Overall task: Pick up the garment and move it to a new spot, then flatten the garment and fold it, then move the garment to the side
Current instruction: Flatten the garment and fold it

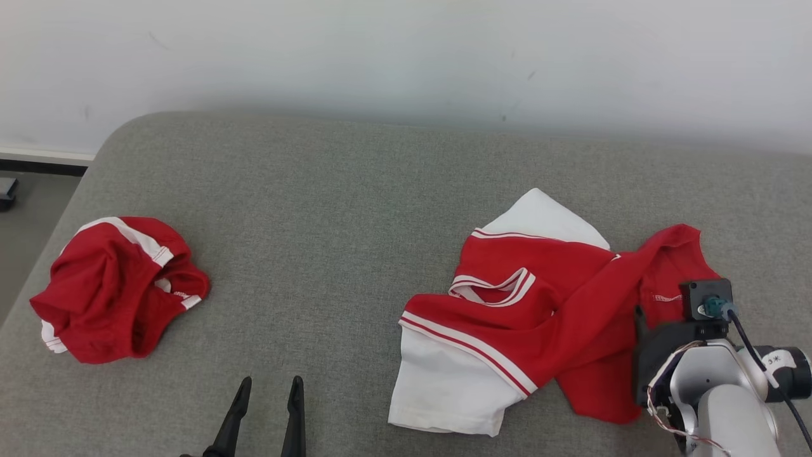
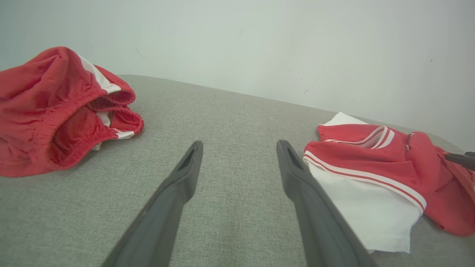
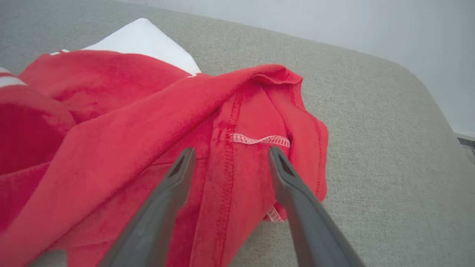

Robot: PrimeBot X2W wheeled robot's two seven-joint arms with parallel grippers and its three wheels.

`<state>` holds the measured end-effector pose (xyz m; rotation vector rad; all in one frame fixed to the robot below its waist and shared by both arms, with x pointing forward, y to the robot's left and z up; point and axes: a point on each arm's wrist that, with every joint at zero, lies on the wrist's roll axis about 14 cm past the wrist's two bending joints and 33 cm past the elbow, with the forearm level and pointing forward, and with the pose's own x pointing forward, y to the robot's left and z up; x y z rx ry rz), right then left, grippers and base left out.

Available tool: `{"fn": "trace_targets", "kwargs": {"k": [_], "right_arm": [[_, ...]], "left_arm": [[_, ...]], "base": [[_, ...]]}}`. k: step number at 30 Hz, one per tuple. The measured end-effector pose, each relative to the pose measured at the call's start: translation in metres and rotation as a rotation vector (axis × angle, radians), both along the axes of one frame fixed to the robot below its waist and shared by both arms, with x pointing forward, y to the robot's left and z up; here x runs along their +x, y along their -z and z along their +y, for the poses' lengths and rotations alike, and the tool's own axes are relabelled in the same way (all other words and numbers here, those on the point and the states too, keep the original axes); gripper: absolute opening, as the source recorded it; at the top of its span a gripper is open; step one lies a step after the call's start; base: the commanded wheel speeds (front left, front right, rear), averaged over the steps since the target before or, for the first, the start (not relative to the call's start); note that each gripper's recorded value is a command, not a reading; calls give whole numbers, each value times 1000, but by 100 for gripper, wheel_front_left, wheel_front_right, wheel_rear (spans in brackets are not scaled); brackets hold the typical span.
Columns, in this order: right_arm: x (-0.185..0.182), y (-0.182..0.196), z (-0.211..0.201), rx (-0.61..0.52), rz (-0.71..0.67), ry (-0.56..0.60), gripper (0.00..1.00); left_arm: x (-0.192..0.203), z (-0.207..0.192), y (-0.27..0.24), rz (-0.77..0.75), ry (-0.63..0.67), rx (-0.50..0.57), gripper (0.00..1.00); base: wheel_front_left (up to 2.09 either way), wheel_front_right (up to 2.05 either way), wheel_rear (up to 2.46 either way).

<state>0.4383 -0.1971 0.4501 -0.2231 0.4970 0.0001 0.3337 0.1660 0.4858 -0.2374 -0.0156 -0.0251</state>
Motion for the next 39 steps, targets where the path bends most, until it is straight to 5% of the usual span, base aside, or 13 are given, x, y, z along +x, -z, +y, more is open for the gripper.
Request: {"fn": "trace_targets", "kwargs": {"k": [18, 20, 21, 22, 23, 25, 26, 32, 39], "right_arm": [[29, 12, -4, -91, 73, -24, 98], [27, 12, -9, -84, 69, -9, 76], [26, 13, -11, -83, 71, -2, 74], [25, 13, -14, -81, 71, 6, 49], [24, 13, -16, -78, 67, 13, 41], [22, 12, -20, -72, 63, 27, 7], [21, 11, -22, -70, 54, 32, 0], [24, -14, -30, -10, -79, 70, 0], [28, -69, -29, 222, -323, 115, 0]], "left_arm": [[3, 8, 5, 18, -29, -6, 100], [4, 9, 5, 18, -32, -5, 100], [4, 8, 4, 17, -30, -5, 100], [5, 7, 4, 17, -27, -6, 100], [5, 6, 5, 17, -24, -6, 100], [7, 4, 4, 16, -16, -7, 100], [7, 3, 4, 15, -13, -7, 100], [9, -1, 3, 9, 3, -6, 100], [10, -7, -1, -2, 21, -7, 100]], "base": [[0, 0, 0], [0, 0, 0], [0, 0, 0], [0, 0, 0], [0, 0, 0], [0, 0, 0], [0, 0, 0], [0, 0, 0], [0, 0, 0]]}}
